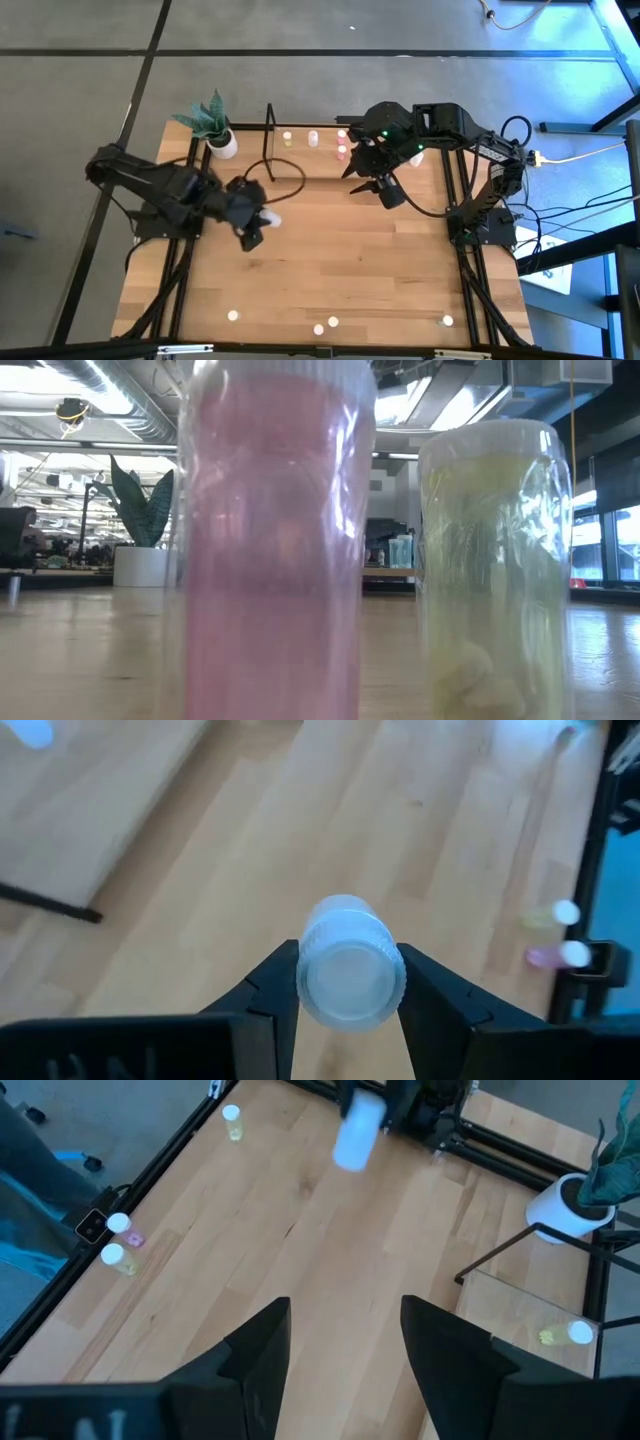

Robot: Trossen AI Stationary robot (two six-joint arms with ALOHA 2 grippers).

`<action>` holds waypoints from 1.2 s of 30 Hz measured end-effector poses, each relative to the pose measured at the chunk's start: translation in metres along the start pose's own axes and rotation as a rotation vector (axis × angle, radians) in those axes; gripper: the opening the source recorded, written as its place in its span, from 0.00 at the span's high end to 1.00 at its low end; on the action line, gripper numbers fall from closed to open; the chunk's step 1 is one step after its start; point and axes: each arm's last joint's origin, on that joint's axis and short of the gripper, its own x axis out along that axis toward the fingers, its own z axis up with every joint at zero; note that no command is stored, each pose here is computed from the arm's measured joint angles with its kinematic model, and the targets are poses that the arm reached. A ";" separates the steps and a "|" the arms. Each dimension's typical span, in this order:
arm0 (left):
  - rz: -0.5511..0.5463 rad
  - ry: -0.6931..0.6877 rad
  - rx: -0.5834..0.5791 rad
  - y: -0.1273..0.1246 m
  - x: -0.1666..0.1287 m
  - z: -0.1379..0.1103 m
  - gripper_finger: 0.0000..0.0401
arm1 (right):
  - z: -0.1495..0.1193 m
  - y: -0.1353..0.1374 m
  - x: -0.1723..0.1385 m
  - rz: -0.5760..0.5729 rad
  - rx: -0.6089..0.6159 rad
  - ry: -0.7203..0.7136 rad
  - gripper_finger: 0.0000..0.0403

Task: Pick and place medicine bottles onto shelf by color
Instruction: Put the bottom white pill bottle on the shelf aligned with other white pill bottle

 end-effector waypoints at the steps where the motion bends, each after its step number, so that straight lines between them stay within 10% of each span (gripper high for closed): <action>1: 0.001 0.011 0.017 0.001 0.004 0.005 0.70 | 0.000 0.000 0.000 -0.001 -0.001 -0.002 0.52; 36: 0.040 0.400 0.198 -0.001 0.194 0.029 0.70 | 0.001 0.000 0.000 -0.004 -0.003 -0.009 0.52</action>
